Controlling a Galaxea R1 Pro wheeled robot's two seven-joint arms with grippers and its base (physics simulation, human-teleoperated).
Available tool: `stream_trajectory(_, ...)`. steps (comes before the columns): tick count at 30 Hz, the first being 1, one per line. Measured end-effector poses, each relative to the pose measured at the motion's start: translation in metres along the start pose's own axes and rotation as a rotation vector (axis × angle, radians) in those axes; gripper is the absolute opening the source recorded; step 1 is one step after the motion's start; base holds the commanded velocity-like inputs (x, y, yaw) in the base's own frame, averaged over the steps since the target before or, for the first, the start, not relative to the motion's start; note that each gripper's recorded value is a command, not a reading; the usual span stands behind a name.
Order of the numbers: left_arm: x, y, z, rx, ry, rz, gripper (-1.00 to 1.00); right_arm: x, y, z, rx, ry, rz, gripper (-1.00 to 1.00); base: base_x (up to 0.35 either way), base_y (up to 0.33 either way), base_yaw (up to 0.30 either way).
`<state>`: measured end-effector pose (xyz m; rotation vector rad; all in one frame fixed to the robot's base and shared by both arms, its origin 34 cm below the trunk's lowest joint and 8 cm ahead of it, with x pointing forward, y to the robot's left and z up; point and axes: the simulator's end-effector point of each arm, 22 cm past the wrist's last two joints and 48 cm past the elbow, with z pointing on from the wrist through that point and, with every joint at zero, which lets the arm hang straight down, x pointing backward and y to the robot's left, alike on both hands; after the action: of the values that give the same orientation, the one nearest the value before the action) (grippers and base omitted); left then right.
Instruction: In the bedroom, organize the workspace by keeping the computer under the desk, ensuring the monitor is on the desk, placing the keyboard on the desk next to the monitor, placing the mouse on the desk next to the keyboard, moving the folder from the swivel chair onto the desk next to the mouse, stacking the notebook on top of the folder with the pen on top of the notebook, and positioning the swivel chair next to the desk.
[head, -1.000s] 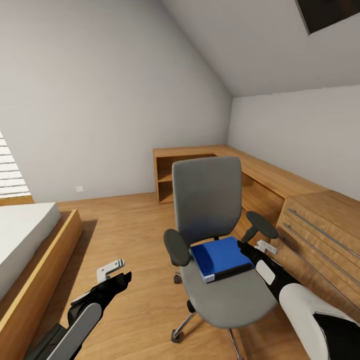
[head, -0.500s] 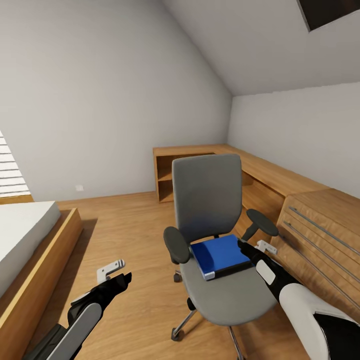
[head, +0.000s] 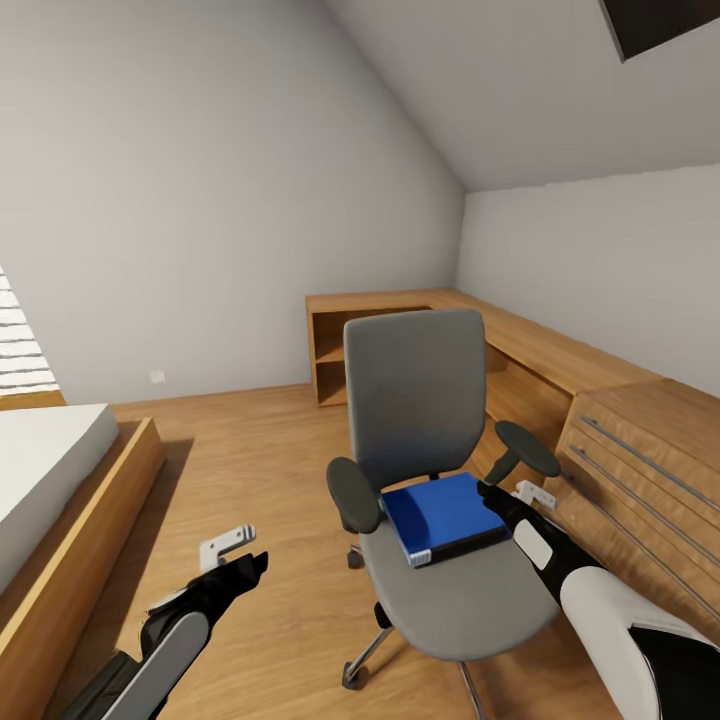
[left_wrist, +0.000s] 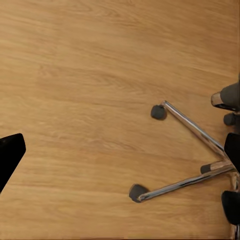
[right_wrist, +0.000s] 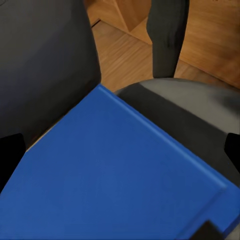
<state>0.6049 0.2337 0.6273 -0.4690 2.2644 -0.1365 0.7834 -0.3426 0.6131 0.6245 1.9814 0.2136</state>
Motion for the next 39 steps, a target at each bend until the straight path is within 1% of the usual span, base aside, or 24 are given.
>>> stream_trajectory(5, 0.006, -0.006, -0.001, 0.011, 0.007, 0.022, 1.00, 0.000, 0.000, 0.000, 0.001, 0.001, -0.002, 1.00, 0.105, 0.000, 0.000)
stream_trajectory(13, 0.008, -0.007, -0.001, 0.013, 0.009, 0.029, 1.00, 0.000, -0.002, 0.000, 0.004, 0.002, -0.003, 1.00, 0.108, 0.000, 0.000)
stream_trajectory(22, 0.008, -0.007, -0.002, 0.012, 0.007, 0.028, 1.00, 0.000, -0.002, 0.000, 0.004, 0.002, -0.003, 1.00, 0.131, 0.000, 0.000)
stream_trajectory(29, 0.006, -0.009, -0.003, 0.017, 0.003, 0.028, 1.00, -0.001, -0.003, 0.000, 0.006, 0.001, -0.004, 1.00, 0.040, 0.000, 0.000)
stream_trajectory(35, -0.001, -0.017, -0.008, 0.039, -0.013, 0.019, 1.00, -0.001, -0.010, 0.000, 0.039, 0.001, -0.004, 1.00, 0.006, 0.000, 0.000)
stream_trajectory(39, 0.003, -0.017, -0.006, 0.044, -0.016, 0.016, 1.00, 0.005, -0.017, 0.002, 0.056, 0.002, -0.004, 1.00, 0.001, 0.000, 0.000)
